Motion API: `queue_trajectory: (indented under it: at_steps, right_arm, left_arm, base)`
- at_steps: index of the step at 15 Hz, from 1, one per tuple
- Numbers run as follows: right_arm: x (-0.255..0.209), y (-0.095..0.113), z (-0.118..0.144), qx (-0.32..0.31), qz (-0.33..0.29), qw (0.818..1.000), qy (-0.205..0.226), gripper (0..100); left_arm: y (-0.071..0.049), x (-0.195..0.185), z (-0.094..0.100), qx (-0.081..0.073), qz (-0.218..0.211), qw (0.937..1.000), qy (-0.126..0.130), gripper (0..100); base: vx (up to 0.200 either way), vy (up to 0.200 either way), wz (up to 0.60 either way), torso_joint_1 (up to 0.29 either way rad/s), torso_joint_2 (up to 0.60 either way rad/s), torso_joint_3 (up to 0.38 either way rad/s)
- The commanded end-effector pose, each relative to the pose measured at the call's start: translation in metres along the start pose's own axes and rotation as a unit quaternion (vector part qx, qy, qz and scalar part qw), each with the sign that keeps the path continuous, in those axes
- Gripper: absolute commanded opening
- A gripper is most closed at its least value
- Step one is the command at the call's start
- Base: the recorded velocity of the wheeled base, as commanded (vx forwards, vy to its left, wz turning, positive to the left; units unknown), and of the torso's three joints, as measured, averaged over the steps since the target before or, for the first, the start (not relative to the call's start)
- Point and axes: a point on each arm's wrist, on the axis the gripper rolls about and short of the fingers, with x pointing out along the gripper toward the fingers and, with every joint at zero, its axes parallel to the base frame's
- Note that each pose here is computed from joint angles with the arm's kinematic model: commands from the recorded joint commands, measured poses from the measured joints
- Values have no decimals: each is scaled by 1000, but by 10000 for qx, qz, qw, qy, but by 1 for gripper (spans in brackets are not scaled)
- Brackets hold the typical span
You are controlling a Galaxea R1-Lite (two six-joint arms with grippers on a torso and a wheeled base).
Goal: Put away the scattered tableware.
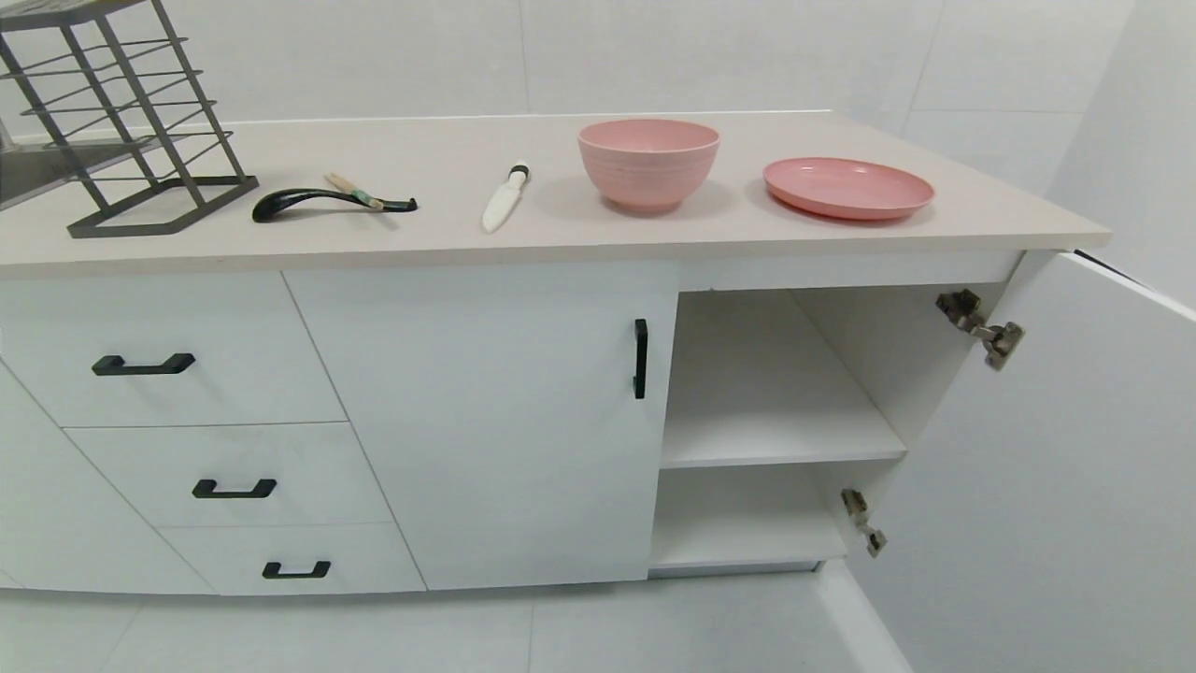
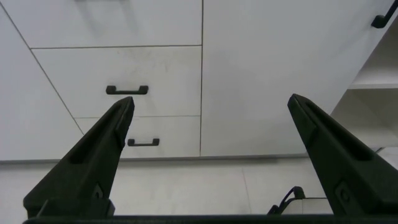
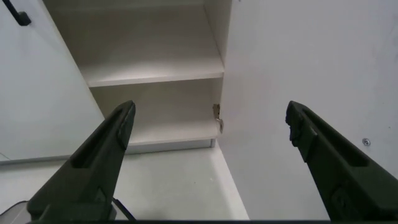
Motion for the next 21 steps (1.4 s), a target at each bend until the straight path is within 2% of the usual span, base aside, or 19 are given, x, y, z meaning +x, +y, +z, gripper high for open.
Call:
queue_trajectory:
  at_steps: [1, 3, 9, 11, 18, 21]
  right_arm:
    - [0, 0, 0, -3, 6, 10000, 12, 100]
    - [0, 0, 0, -3, 6, 10000, 12, 100]
    - [0, 0, 0, -3, 6, 10000, 12, 100]
    - [0, 0, 0, -3, 6, 10000, 12, 100]
    - [0, 0, 0, 5, 6, 10000, 12, 100]
    - [0, 0, 0, 5, 6, 10000, 12, 100]
  left_arm:
    - [0, 0, 0, 0, 8, 10000, 14, 100]
    - [0, 0, 0, 0, 8, 10000, 14, 100]
    - [0, 0, 0, 0, 8, 10000, 14, 100]
    - [0, 0, 0, 0, 8, 10000, 14, 100]
    - [0, 0, 0, 0, 0, 10000, 14, 100]
    - [0, 0, 0, 0, 8, 10000, 14, 100]
  base:
    - [0, 0, -600, 2, 2, 7]
    - [0, 0, -600, -5, 2, 2]
    - [0, 0, 0, 0, 0, 0]
    - [0, 0, 0, 166, -66, -63]
    - [0, 0, 0, 242, -491, -207]
    - [0, 0, 0, 94, -463, -211]
